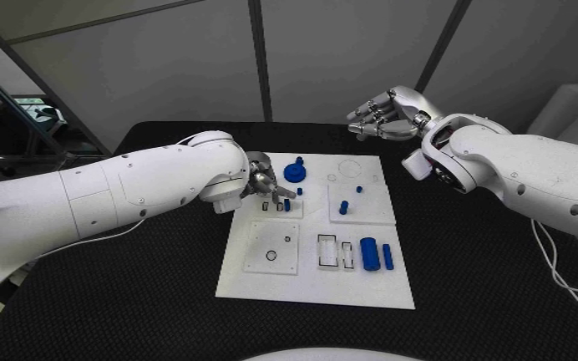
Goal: Assemble the parts on the task board
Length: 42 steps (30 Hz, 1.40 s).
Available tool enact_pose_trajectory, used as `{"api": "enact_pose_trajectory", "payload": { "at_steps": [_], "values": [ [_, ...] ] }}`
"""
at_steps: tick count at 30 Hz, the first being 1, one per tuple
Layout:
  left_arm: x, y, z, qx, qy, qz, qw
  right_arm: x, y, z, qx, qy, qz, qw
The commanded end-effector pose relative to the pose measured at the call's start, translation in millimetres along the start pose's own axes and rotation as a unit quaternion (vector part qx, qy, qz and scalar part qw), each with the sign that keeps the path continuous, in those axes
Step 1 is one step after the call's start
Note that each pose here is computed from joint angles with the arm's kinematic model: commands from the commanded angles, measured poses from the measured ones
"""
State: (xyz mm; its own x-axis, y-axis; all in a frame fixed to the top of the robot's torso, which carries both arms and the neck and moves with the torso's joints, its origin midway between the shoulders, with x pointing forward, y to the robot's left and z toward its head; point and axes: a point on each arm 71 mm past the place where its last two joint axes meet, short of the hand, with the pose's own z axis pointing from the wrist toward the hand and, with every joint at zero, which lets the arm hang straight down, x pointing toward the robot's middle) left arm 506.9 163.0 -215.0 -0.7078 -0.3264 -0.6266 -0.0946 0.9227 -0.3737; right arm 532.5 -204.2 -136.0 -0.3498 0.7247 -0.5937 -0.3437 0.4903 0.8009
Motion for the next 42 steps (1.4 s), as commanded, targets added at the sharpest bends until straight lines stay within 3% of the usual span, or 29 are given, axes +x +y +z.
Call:
{"api": "enact_pose_trajectory", "payload": {
  "at_steps": [1, 16, 42],
  "values": [
    [0.1, -1.4, 0.8, -0.009, 0.005, 0.014, 1.000, -1.2, 1.5, 1.0, -0.001, -0.005, -0.010, 1.000],
    [2.8, -11.8, 5.8, -0.003, 0.014, 0.024, 1.000, 2.6, 2.7, 4.6, -0.001, -0.001, -0.009, 1.000],
    [5.1, -15.0, 7.8, -0.005, 0.028, 0.034, 0.999, 5.4, 3.4, 7.8, -0.001, 0.001, -0.008, 1.000]
  ]
}}
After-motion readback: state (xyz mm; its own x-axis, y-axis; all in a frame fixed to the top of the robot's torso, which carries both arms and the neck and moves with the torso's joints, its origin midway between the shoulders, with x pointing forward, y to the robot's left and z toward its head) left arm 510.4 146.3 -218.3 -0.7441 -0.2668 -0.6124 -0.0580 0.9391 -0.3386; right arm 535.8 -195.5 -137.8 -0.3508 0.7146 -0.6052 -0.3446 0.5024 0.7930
